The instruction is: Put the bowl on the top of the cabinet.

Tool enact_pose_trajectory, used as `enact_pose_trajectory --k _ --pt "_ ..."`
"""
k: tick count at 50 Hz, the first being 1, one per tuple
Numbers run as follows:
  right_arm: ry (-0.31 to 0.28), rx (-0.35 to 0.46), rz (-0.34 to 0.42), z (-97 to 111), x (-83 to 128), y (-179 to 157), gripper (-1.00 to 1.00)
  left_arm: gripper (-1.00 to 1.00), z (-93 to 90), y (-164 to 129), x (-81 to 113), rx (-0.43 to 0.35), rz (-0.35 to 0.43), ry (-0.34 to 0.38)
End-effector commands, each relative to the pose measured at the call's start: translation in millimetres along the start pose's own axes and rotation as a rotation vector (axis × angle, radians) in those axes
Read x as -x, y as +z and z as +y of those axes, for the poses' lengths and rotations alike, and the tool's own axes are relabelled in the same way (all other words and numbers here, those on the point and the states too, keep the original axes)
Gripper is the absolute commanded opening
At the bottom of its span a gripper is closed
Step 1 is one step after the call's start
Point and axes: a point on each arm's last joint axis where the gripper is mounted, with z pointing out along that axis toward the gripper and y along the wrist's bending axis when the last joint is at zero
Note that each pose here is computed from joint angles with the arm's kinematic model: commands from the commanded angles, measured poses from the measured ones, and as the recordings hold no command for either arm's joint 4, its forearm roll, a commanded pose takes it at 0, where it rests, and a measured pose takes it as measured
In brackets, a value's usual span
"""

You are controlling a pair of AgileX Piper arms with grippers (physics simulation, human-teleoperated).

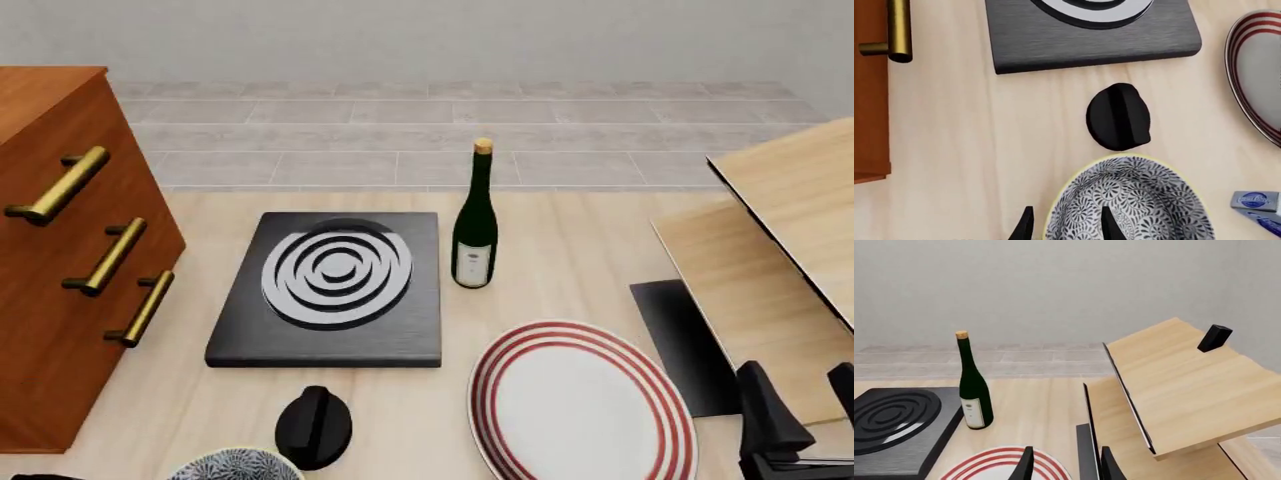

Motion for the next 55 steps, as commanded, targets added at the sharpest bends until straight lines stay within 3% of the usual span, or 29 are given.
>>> enact_pose_trajectory --k 1,13,14,36,55 --pt "-0.002 -0.001 0.0 0 0 0 1.0 1.0 1.1 2 -5.5 0.002 0.022 -0.018" --pt "-0.005 -0.001 -0.001 0 0 0 1.0 1.0 1.4 0 -7.0 -0.002 0.018 -0.042" --pt "-0.005 -0.001 -0.001 0 0 0 1.0 -1.0 2.6 1 -6.9 0.018 0.024 -0.042" --pt "-0.006 -0.003 -0.002 0 0 0 1.0 -1.0 2.4 2 -1.5 0.022 -0.02 -0.001" --pt "-0.005 -0.005 -0.004 0 0 0 1.0 -1.0 -9.5 -39 39.7 -0.023 -0.16 0.055"
